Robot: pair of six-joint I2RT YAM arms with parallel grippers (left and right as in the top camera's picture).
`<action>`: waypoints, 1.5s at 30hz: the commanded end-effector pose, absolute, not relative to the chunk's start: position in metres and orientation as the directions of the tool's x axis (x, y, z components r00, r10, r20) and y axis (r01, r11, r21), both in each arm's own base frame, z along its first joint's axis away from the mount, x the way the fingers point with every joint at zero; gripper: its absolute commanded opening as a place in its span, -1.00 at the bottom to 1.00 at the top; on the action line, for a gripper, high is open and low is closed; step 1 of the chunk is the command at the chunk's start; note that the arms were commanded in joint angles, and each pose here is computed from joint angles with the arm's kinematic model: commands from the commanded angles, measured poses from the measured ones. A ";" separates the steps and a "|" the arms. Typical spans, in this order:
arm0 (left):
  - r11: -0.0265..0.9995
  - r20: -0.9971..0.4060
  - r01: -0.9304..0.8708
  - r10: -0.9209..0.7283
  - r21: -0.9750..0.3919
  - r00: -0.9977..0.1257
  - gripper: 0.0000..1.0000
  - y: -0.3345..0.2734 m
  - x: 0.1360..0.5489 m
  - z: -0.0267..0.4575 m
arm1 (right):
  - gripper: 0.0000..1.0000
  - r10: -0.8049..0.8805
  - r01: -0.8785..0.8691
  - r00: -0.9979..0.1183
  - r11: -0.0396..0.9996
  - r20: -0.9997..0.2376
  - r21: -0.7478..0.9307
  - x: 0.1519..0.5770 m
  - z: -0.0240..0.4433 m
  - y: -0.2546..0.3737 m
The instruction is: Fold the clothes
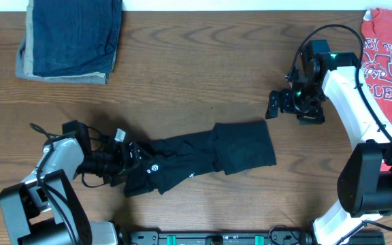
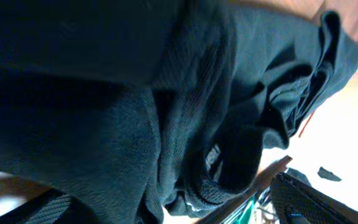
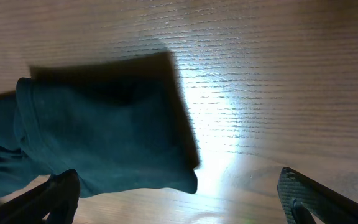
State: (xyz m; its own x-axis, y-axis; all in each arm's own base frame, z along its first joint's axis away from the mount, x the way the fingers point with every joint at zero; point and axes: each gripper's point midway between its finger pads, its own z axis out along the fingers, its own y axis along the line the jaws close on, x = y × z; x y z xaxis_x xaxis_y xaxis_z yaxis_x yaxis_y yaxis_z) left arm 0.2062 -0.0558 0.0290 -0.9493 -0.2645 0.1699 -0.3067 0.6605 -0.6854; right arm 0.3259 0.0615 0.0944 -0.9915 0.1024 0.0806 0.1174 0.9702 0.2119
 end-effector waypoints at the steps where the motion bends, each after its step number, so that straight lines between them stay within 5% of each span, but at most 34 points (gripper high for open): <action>1: 0.649 0.191 -0.296 -0.229 -0.701 -0.955 0.87 -0.065 0.196 0.026 | 0.98 0.082 0.095 -0.994 0.971 0.068 0.219 0.325 0.098 0.065; 15: 0.702 0.143 -0.283 -0.253 -0.653 -0.957 0.84 -0.057 0.200 0.006 | 0.99 0.083 0.095 -0.995 0.971 0.064 0.220 0.326 0.098 0.065; 27: 0.706 0.120 -0.283 -0.272 -0.649 -0.955 0.09 -0.054 0.207 0.004 | 0.98 0.083 0.095 -0.995 0.971 0.064 0.219 0.326 0.098 0.065; 30: 0.706 0.120 -0.283 -0.272 -0.649 -0.955 -0.29 -0.054 0.207 0.004 | 0.98 0.083 0.095 -0.995 0.971 0.064 0.219 0.326 0.098 0.065; 32: 0.706 0.118 -0.282 -0.273 -0.649 -0.955 -0.88 -0.054 0.208 0.005 | 0.98 0.083 0.095 -0.995 0.971 0.064 0.220 0.326 0.098 0.065; 38: 0.716 0.132 -0.338 -0.329 -0.612 -0.935 -0.88 -0.045 0.219 0.007 | 0.99 0.083 0.095 -0.994 0.971 0.065 0.219 0.326 0.098 0.065; 45: 0.810 0.140 -0.416 -0.395 -0.414 -0.908 -0.88 -0.010 0.221 0.013 | 0.98 0.082 0.096 -0.994 0.971 0.071 0.218 0.324 0.098 0.065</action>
